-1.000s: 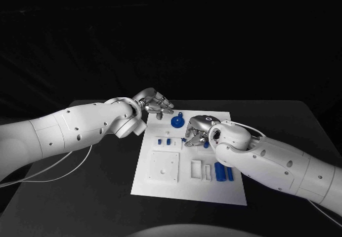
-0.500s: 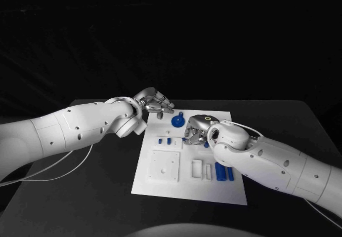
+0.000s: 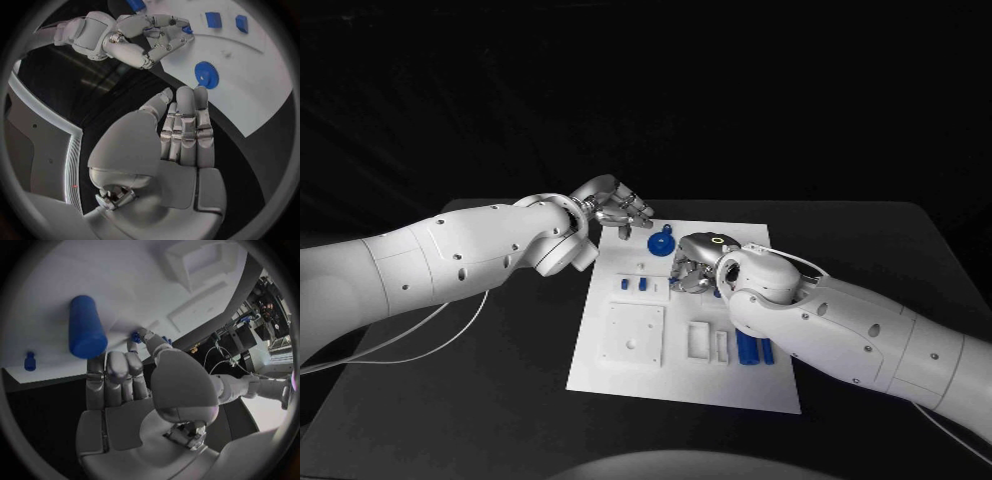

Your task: Assemble the parts on the task board

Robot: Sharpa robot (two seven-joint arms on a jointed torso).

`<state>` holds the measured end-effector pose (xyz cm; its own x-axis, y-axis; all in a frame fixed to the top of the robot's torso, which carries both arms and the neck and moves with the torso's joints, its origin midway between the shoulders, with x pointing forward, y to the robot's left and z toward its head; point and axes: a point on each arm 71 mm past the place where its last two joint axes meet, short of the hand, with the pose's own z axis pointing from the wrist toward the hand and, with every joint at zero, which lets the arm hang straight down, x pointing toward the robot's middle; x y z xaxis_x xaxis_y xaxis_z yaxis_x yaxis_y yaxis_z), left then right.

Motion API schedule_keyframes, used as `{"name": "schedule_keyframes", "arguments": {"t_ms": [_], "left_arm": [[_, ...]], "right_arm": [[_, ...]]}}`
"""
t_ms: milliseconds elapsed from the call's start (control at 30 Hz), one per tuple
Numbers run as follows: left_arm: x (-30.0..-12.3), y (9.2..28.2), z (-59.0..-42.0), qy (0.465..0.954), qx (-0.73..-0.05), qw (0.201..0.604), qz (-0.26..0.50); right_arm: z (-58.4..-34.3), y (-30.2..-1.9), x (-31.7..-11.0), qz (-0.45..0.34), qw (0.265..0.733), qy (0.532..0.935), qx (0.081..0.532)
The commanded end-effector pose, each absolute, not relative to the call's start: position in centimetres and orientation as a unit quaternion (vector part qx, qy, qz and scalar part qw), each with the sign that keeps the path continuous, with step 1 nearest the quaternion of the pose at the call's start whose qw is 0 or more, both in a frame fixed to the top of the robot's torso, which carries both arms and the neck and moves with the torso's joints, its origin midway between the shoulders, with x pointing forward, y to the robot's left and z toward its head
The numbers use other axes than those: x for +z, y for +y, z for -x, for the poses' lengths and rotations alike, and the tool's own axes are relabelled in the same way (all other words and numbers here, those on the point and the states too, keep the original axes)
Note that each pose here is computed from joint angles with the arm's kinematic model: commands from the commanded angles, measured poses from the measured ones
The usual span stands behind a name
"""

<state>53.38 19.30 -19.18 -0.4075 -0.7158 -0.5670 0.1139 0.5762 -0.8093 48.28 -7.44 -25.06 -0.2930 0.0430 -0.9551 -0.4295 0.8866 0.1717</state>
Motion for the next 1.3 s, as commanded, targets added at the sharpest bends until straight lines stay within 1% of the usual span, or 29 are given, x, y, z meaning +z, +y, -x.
{"name": "schedule_keyframes", "arguments": {"t_ms": [33,567,1300], "left_arm": [[-19.08,19.04,-53.34,0.732,-0.416,0.499,0.204],[-19.12,19.09,-53.33,0.735,-0.414,0.498,0.204],[-19.17,19.14,-53.33,0.737,-0.412,0.496,0.204]], "right_arm": [[-48.24,-7.44,-25.25,0.128,0.580,0.780,0.199],[-48.39,-7.83,-25.33,0.129,0.586,0.777,0.190],[-48.41,-8.08,-25.05,0.124,0.599,0.766,0.198]]}}
